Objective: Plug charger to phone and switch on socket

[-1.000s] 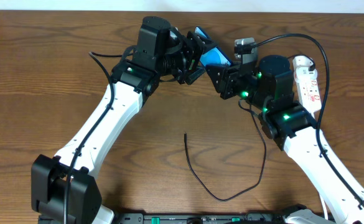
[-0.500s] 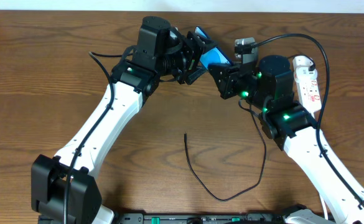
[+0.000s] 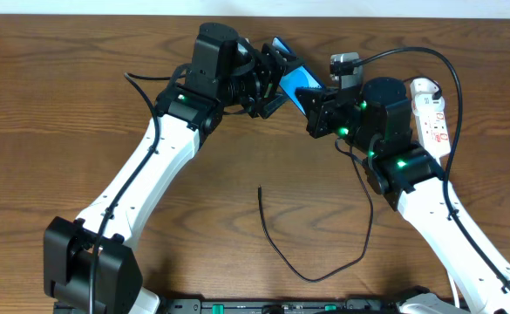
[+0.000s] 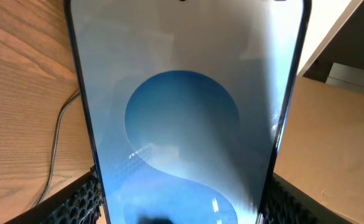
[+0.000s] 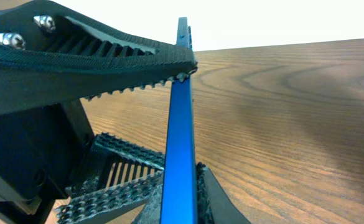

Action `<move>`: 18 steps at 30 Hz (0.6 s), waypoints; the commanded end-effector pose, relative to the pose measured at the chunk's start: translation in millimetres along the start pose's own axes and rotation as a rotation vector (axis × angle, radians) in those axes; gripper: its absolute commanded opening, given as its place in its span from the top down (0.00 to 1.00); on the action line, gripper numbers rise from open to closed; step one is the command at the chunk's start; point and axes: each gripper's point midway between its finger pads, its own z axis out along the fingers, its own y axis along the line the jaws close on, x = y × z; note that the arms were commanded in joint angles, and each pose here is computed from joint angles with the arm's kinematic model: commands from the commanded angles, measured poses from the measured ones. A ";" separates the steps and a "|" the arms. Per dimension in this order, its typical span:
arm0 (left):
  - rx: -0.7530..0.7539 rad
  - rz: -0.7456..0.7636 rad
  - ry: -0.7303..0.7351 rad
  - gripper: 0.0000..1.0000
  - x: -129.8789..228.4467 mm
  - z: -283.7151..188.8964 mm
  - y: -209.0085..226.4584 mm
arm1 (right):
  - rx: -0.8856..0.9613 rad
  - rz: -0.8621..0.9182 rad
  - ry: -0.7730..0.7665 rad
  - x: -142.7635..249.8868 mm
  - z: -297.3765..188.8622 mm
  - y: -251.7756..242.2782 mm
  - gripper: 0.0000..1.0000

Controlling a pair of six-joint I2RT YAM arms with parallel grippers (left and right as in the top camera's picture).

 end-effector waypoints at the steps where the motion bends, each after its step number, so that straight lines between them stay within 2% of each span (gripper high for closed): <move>1: 0.031 0.022 0.011 0.93 7.3 -8.0 -12.1 | -0.036 -0.006 -0.005 -6.2 0.4 10.4 0.95; 12: 0.031 0.022 0.011 0.93 7.3 -8.0 -12.1 | -0.032 -0.005 -0.004 -5.8 0.5 9.6 0.99; 13: 0.031 0.022 0.010 0.90 7.2 -8.0 -12.1 | -0.032 -0.005 -0.003 -5.7 0.6 9.6 0.99; 14: 0.031 0.022 0.010 0.83 7.2 -8.0 -12.1 | -0.032 -0.005 -0.003 -5.8 0.5 9.7 0.99; 18: 0.030 0.022 0.010 0.46 7.2 -8.0 -12.0 | -0.032 -0.005 -0.004 -5.8 0.5 9.5 0.99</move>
